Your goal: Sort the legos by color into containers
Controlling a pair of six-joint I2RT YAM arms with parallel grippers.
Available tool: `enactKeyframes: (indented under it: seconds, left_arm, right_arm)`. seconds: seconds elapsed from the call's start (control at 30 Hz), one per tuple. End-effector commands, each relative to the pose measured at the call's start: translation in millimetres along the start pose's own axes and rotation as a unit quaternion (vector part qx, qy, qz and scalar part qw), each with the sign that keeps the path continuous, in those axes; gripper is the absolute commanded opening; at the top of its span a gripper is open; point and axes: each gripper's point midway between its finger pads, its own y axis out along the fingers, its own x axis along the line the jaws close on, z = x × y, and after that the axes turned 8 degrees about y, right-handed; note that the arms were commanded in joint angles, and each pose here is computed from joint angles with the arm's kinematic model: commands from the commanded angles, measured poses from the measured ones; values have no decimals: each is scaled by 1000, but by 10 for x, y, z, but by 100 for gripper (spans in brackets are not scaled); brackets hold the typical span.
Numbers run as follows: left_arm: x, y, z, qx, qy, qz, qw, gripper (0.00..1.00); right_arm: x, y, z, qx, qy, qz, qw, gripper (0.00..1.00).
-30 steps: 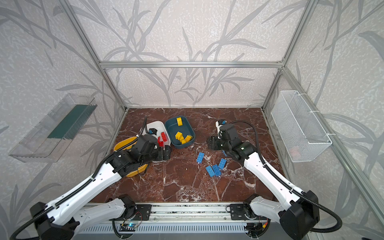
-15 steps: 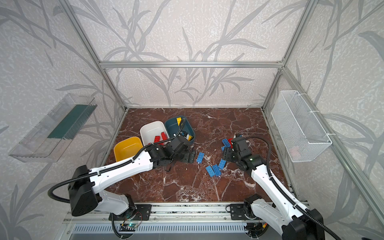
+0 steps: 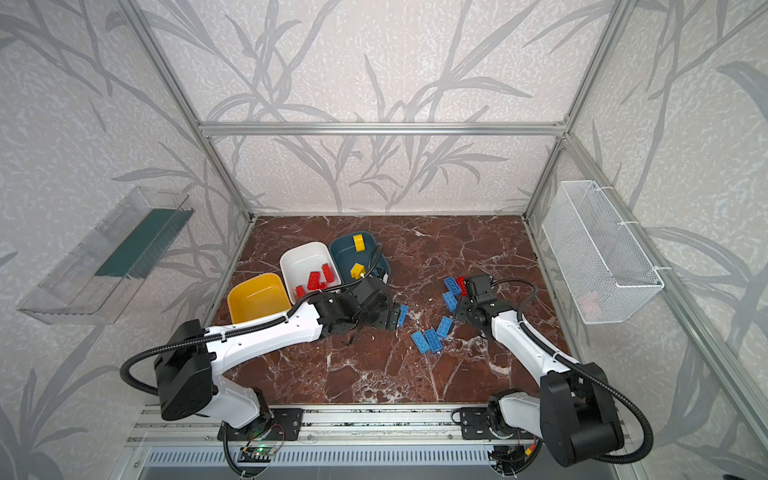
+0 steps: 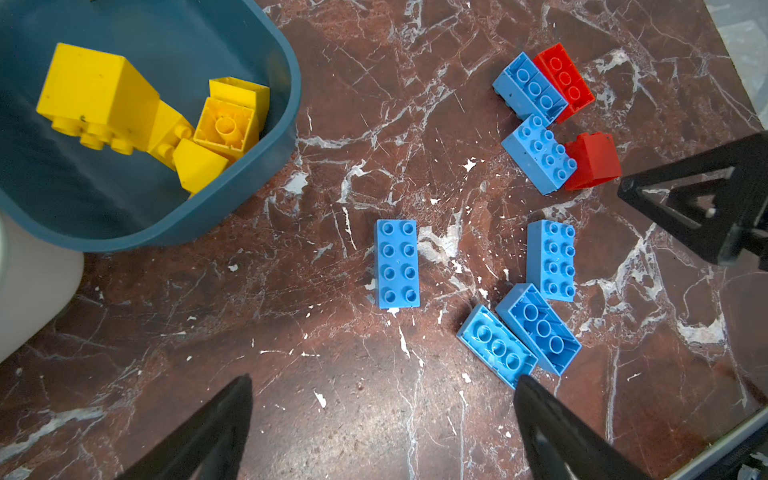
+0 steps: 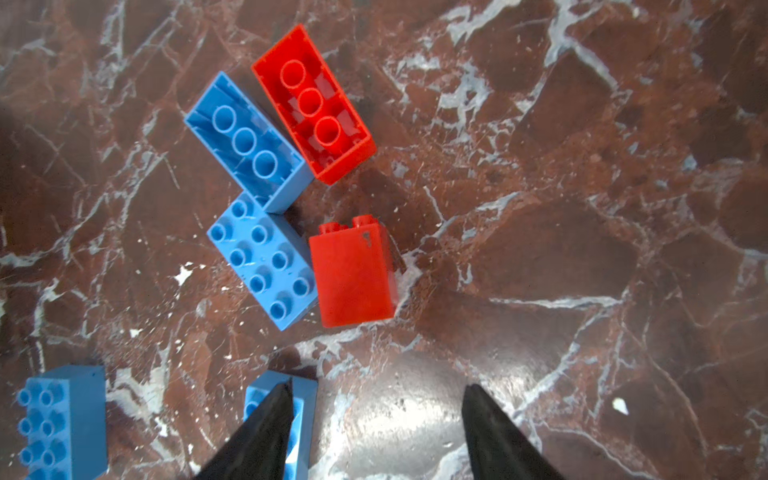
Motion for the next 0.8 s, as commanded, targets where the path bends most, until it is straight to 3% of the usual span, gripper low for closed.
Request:
enactKeyframes:
  seconds: [0.0,0.43,0.77]
  left_arm:
    - [-16,40,24,-1,-2,1,1000,97]
    - [-34,65,99,-2,-2,16,1000,98]
    - [26,51,134,-2,-2,7,1000,98]
  right_arm:
    - [129,30,-195,-12,15,-11,1000,66]
    - [152,388,-237,79,27,20,996,60]
    - [108,414,-261,82,41,16,996,37]
